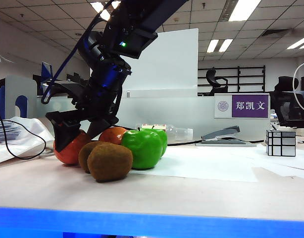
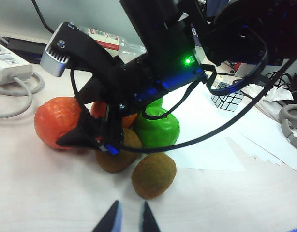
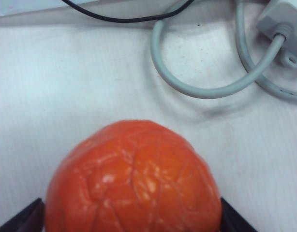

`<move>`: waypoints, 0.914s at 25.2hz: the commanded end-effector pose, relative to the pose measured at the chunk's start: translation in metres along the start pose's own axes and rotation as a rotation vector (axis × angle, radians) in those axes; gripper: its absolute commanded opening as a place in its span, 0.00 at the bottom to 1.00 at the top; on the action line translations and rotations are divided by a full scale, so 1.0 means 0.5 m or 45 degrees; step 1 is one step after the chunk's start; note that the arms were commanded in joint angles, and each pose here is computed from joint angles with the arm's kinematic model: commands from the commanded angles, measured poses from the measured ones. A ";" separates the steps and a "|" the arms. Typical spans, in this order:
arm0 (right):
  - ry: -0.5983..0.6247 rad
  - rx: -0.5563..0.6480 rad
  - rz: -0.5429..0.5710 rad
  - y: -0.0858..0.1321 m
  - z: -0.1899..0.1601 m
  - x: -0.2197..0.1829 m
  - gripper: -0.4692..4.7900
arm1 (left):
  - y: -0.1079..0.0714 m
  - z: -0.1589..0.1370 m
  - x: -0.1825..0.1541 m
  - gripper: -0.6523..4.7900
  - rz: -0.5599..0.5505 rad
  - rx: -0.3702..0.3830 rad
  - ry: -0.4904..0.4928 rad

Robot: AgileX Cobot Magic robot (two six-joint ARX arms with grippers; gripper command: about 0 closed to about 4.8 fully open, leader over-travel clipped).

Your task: Put the same fruits together.

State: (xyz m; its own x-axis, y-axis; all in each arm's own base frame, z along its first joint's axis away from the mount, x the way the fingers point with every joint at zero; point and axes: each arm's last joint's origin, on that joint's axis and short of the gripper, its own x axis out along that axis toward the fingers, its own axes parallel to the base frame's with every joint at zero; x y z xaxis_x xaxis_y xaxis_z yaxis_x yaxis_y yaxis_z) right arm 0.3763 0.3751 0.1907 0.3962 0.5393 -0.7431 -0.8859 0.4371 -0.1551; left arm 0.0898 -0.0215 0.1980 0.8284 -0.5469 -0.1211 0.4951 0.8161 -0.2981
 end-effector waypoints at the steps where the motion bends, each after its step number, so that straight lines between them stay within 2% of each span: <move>1: -0.008 0.003 -0.002 0.000 0.002 0.000 1.00 | -0.002 0.006 -0.001 0.23 -0.005 0.015 -0.020; 23: -0.106 0.008 -0.075 -0.020 0.031 -0.045 1.00 | -0.002 0.005 -0.001 0.23 -0.004 0.015 -0.020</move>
State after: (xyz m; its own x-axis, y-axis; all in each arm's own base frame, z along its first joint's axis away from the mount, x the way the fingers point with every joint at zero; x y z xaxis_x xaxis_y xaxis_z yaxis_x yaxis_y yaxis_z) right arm 0.3799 0.3697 0.2074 0.4438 0.5486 -0.7086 -0.8661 0.4654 -0.1821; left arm 0.0898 -0.0215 0.1980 0.8284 -0.5469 -0.1211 0.4951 0.8161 -0.2981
